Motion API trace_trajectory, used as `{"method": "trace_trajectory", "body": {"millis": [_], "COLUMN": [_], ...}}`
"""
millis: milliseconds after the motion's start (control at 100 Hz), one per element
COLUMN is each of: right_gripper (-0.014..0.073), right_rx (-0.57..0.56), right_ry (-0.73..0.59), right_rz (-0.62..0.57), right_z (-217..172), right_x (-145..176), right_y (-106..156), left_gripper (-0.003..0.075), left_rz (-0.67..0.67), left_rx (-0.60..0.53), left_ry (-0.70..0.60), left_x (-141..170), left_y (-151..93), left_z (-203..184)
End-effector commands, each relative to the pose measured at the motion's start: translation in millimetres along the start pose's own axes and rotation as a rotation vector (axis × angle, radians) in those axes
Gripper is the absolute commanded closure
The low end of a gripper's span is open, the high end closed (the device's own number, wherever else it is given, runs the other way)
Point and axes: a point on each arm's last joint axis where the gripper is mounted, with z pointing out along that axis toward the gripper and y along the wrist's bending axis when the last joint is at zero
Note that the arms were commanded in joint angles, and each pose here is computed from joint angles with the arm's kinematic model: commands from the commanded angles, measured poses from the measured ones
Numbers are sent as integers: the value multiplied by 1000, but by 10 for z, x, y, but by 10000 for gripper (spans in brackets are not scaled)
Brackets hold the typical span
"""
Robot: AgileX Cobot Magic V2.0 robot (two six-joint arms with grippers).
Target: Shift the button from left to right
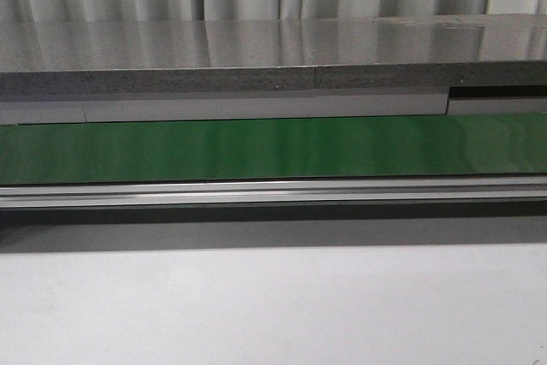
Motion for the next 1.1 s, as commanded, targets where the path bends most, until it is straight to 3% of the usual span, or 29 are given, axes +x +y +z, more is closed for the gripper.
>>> {"method": "trace_trajectory", "body": {"millis": [0,460,770,1090], "right_gripper": [390,385,155,137], "right_rx": [37,-5,-10,2], "right_ry": [-106,-56,-66,-77], "right_rz": [-2,18,26,19], "right_z": [-264,-112,-112,-156], "right_x": [-125,-88,-97,-132], "right_y": [-63,-33,-28,-48], "left_gripper": [740,740,740,740], "left_rz": [-5,-5,-5,-5], "left_rx": [-9,-9,-9,-9], "left_ry": [-103,-103,-103,-103], "left_x": [-163,-163,-163,-163], "left_y": [10,10,10,10], "left_z": [-14,-14,-14,-14]}}
